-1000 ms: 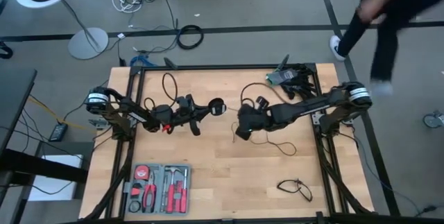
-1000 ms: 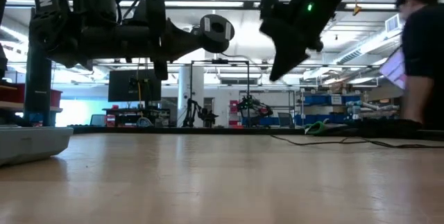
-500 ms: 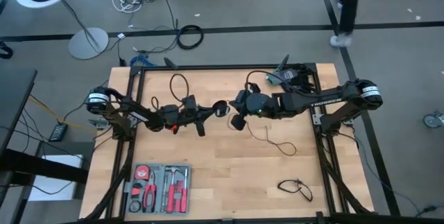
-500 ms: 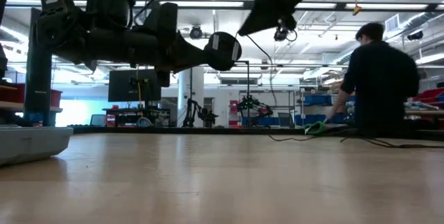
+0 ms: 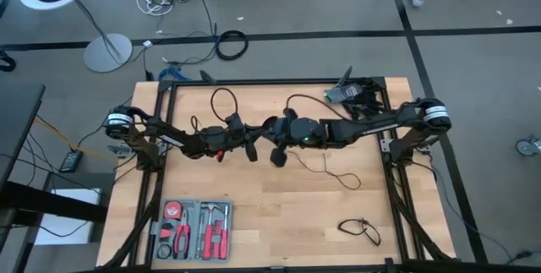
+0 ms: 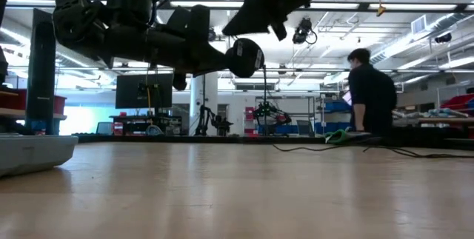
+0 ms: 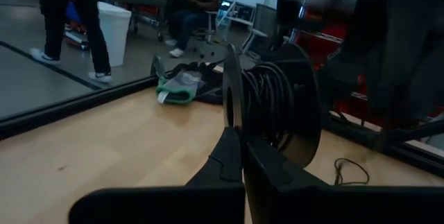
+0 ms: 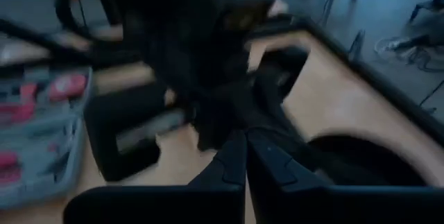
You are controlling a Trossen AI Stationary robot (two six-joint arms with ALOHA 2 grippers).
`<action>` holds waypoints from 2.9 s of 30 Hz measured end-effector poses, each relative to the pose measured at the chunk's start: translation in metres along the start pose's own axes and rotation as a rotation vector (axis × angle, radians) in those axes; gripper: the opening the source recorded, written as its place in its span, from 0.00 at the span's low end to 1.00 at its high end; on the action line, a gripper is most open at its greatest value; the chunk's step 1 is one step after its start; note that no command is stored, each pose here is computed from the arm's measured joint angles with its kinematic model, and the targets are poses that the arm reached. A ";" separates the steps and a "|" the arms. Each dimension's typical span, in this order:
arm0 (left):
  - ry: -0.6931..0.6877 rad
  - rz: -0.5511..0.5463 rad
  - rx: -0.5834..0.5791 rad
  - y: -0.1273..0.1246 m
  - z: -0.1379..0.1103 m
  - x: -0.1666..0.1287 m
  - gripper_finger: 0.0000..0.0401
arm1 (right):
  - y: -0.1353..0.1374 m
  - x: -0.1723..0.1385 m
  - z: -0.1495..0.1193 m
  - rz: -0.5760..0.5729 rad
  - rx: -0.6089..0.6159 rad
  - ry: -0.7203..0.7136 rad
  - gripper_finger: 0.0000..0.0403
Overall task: Coil cords
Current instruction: Coil the black wire onto the spool
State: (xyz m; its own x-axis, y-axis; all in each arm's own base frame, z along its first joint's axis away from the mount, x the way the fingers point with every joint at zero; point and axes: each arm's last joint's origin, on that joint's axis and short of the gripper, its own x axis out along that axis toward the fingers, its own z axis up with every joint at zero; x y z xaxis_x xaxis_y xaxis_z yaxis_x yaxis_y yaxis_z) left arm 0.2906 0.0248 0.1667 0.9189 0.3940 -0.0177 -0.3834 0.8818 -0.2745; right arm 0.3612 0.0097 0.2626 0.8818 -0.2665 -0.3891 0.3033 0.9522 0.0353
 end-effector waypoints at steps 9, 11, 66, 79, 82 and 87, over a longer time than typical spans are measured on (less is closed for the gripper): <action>-0.056 -0.015 -0.034 -0.002 0.006 0.000 0.00 | 0.007 0.008 -0.019 0.000 -0.030 0.114 0.06; -0.083 -0.030 -0.045 -0.002 0.009 0.000 0.00 | 0.006 0.007 -0.024 -0.017 -0.018 0.163 0.06; -0.198 -0.108 -0.109 0.013 0.001 -0.037 0.00 | -0.025 -0.013 -0.135 0.137 0.089 -0.139 0.16; -0.201 -0.106 -0.088 0.012 0.001 -0.037 0.00 | -0.010 0.032 -0.141 0.113 0.032 -0.074 0.27; -0.198 -0.114 -0.087 0.012 0.001 -0.037 0.00 | -0.012 0.029 -0.141 0.065 0.061 -0.025 0.14; -0.198 -0.114 -0.087 0.012 0.001 -0.037 0.00 | -0.016 0.018 -0.132 -0.014 0.048 0.023 0.02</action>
State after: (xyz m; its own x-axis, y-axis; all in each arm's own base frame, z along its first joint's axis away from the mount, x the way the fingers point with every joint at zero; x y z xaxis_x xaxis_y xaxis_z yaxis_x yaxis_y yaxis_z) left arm 0.2522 0.0214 0.1648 0.9165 0.3438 0.2046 -0.2609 0.9014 -0.3456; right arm 0.3242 0.0095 0.1338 0.8691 -0.2758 -0.4107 0.3331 0.9400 0.0737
